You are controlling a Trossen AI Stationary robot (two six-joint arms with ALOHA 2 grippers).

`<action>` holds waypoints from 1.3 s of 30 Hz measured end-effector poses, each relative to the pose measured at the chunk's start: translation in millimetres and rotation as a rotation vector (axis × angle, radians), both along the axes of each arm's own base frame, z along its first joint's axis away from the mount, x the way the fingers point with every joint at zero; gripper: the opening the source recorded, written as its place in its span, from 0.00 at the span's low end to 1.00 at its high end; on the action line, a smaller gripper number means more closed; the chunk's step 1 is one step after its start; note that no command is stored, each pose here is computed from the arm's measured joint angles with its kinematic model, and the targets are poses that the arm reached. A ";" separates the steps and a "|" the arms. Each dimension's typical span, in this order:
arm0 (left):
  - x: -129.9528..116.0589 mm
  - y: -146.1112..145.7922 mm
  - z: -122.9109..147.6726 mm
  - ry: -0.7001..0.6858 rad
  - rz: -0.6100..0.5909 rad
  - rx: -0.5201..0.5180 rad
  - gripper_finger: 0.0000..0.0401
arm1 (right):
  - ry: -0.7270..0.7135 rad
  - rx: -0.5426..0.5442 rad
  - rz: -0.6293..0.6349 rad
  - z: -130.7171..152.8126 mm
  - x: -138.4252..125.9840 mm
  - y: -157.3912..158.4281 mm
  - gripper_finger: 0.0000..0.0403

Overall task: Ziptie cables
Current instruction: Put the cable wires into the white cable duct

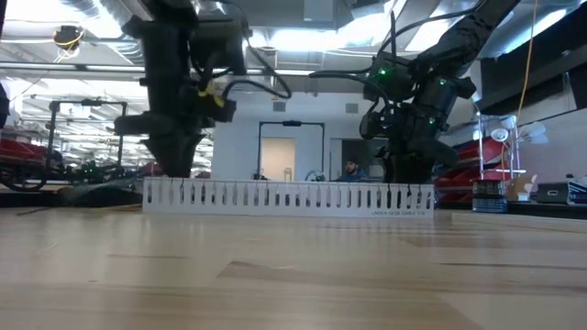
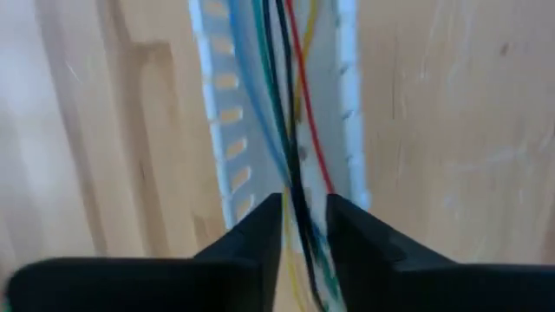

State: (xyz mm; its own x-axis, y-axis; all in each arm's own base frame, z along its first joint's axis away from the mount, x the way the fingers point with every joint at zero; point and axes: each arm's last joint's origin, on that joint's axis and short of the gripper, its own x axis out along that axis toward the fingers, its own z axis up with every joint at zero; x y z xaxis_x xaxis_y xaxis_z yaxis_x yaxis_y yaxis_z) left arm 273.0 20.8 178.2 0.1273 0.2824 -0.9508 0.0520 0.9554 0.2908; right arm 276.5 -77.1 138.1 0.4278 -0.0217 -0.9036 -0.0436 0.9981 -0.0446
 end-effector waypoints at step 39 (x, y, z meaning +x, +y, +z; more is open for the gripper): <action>24.0 17.3 15.9 -0.861 -0.029 -0.014 0.38 | -0.021 0.017 -0.048 0.4 1.7 -0.5 0.37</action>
State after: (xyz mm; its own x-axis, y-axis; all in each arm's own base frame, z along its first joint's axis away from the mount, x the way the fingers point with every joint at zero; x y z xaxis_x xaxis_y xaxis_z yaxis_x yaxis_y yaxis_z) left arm 297.0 38.1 194.1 0.8125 0.2571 -0.5232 -0.1567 0.9608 0.2288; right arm 278.2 -77.6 138.5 0.4458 -0.0277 -0.8947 0.0050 0.9996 -0.0284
